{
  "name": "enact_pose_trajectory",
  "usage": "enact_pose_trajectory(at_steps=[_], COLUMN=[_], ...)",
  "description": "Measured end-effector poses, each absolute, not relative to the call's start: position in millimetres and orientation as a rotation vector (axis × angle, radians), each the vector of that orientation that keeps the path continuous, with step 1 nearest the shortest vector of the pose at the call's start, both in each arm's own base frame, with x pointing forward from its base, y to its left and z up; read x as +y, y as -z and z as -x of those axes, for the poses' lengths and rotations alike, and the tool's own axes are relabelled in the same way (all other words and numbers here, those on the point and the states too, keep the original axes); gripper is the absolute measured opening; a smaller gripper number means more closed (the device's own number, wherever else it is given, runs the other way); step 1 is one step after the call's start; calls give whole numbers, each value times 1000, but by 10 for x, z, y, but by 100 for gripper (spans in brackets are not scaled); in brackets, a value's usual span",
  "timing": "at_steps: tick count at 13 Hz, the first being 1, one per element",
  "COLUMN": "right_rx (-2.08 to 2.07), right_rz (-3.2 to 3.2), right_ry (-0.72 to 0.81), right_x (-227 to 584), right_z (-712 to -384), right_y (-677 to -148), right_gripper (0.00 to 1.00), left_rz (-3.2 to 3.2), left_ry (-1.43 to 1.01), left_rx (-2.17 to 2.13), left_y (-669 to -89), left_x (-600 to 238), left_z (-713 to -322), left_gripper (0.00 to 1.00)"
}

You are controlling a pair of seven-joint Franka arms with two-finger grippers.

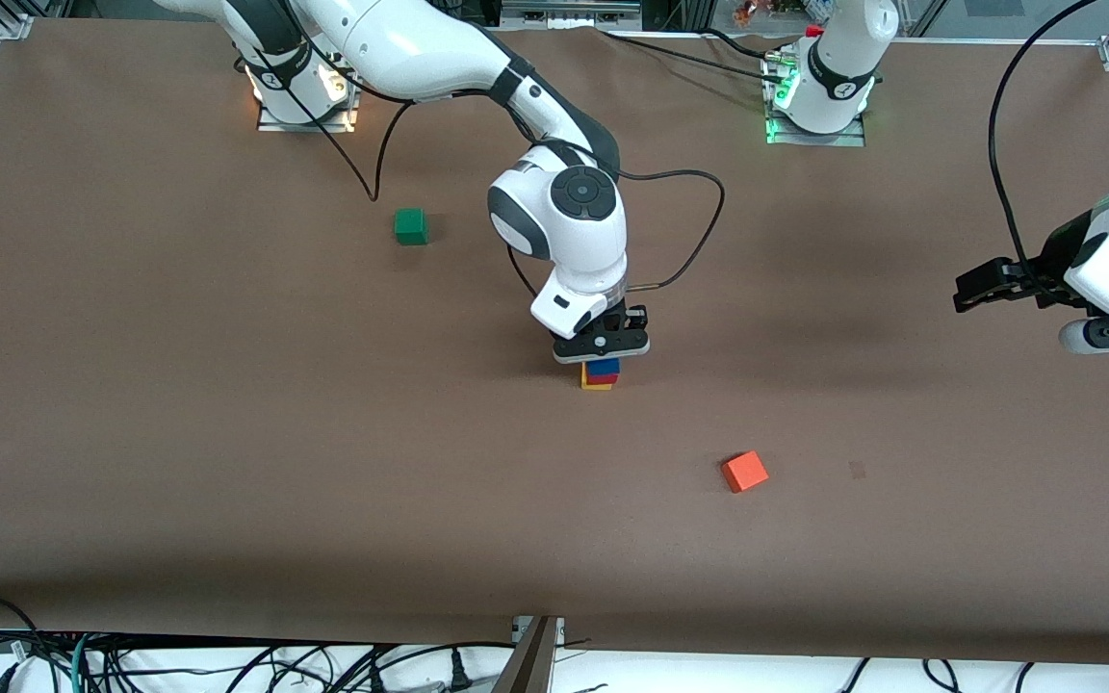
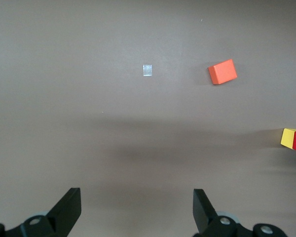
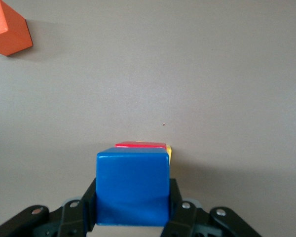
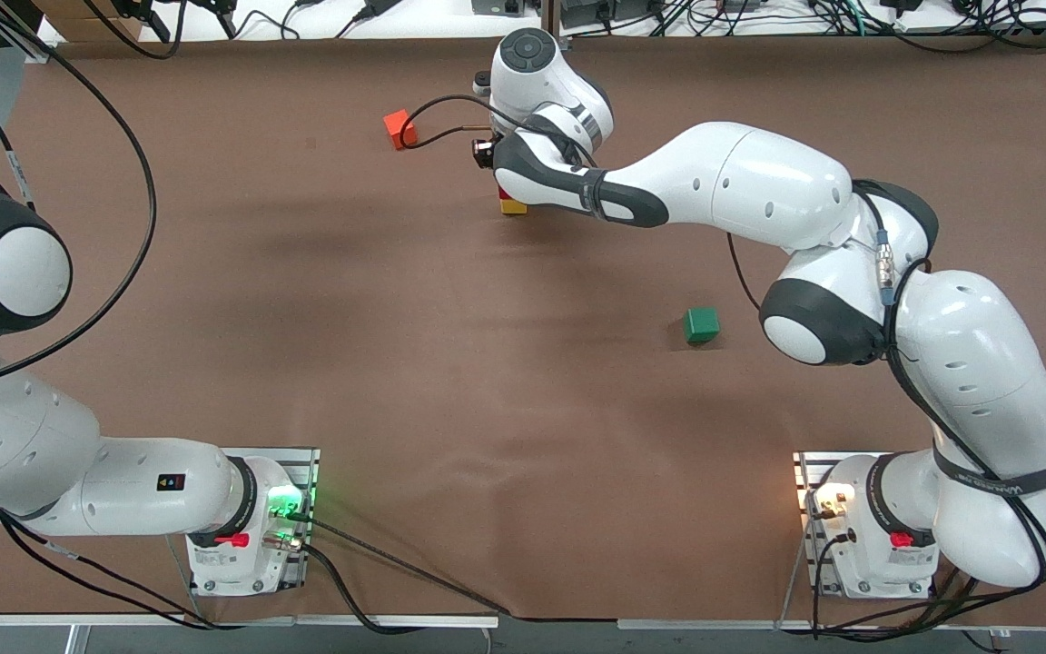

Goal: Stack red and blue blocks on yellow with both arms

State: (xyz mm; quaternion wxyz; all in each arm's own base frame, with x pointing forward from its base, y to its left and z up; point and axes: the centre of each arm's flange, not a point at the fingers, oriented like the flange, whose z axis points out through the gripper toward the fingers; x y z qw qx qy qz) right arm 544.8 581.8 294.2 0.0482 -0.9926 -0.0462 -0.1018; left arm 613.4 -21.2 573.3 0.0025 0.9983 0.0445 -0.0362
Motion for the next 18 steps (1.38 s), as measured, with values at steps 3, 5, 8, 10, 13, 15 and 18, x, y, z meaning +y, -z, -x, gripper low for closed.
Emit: enact_pose_trajectory(at_steps=[3, 5, 8, 10, 13, 15, 18], right_rx=[-144, -143, -142, -134, -50, 48, 68], right_rz=[3026, 3026, 3031, 3050, 3055, 3032, 3040], right_ry=[310, 310, 305, 285, 241, 187, 71], right_x=[5828, 5828, 5829, 5801, 5576, 5239, 4534], right_z=[-5437, -5438, -5442, -5457, -5606, -5787, -6027], right_y=[-2937, -2938, -2974, -3040, -3558, -4047, -4654], right_gripper=[71, 78, 100, 100, 100, 100, 100], left_rz=[-3131, -3131, -3131, -3131, -3129, -3127, -3121], left_ry=[114, 116, 116, 116, 119, 121, 129], left_rx=[140, 140, 149, 163, 185, 186, 185], left_y=[-5730, -5724, -5723, -5723, -5711, -5701, -5669], left_x=[-211, -211, -175, -123, -36, -32, -42], left_z=[-6136, -6138, -6140, -6141, -6147, -6153, -6167], left_gripper=[100, 100, 100, 100, 100, 100, 100])
